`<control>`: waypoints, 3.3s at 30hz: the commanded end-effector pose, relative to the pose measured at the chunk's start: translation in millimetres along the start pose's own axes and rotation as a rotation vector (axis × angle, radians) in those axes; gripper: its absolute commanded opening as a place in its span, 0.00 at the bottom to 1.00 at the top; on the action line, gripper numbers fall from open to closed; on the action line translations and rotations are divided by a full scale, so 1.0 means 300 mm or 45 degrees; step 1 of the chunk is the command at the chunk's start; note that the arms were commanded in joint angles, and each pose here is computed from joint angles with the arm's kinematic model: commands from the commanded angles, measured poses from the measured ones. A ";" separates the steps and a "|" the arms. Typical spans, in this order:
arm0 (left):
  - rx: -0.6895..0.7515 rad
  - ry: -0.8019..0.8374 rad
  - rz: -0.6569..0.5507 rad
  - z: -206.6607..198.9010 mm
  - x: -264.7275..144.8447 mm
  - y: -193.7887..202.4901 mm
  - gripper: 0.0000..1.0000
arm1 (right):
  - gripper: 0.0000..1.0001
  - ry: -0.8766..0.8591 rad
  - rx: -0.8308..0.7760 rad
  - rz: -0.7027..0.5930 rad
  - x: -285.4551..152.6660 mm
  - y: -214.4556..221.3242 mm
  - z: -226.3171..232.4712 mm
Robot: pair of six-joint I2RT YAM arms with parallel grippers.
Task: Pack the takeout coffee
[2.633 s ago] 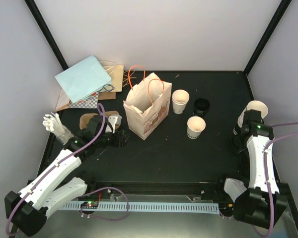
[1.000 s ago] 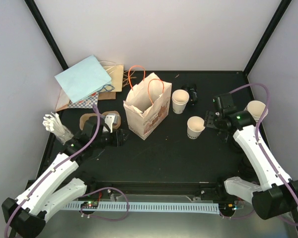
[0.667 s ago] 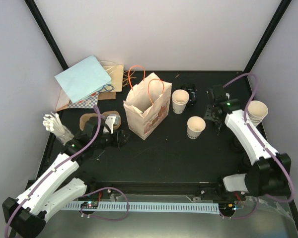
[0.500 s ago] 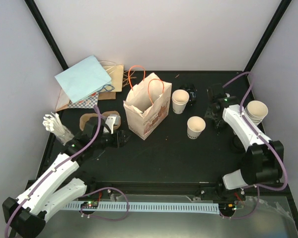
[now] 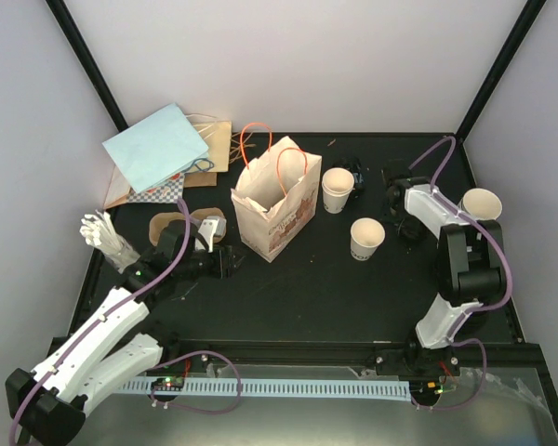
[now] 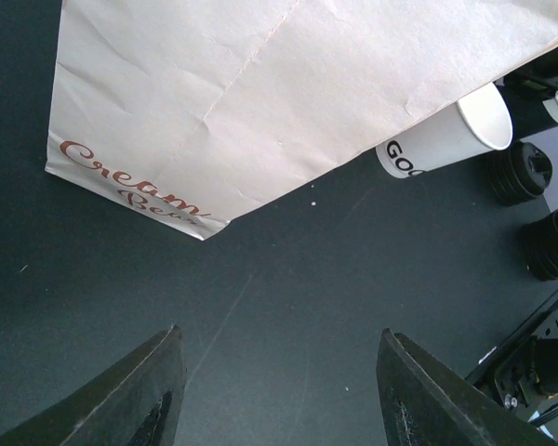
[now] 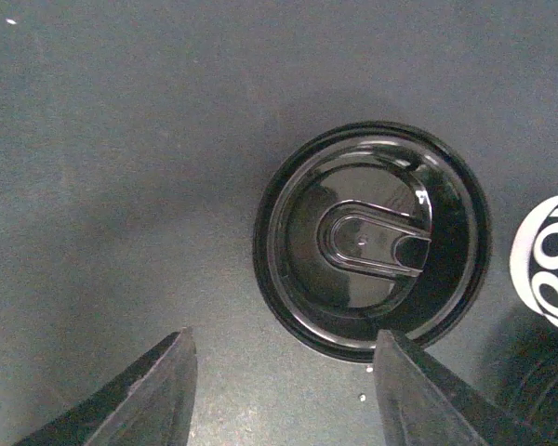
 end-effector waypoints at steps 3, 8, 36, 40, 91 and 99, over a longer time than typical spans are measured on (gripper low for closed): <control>0.008 0.023 -0.020 -0.010 -0.004 -0.011 0.59 | 0.47 0.037 0.024 -0.021 0.057 -0.038 0.017; 0.006 0.022 -0.014 -0.008 -0.003 -0.005 0.59 | 0.41 0.042 0.021 0.016 0.112 -0.032 0.023; 0.011 0.015 -0.022 -0.008 -0.008 -0.011 0.59 | 0.13 -0.029 0.018 -0.043 0.027 -0.104 0.020; 0.015 0.019 -0.025 -0.012 -0.010 -0.015 0.59 | 0.13 -0.075 0.024 -0.089 -0.069 -0.137 0.015; -0.072 -0.213 0.178 -0.004 0.025 0.130 0.93 | 0.28 -1.316 -0.789 0.039 -0.702 0.740 0.376; -0.215 -0.338 0.264 0.052 0.011 0.214 0.88 | 0.34 -1.304 -0.902 0.004 -0.714 0.790 0.435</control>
Point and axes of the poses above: each gripper's point midway between its finger pads, its own x axis out along the fingers, its own z axis along the line the jaws close on, y = z × x, the point moved 1 cm from there along -x, back along the fingers, and after that the axes turned 5 degrees about x, right-handed, at the moved point
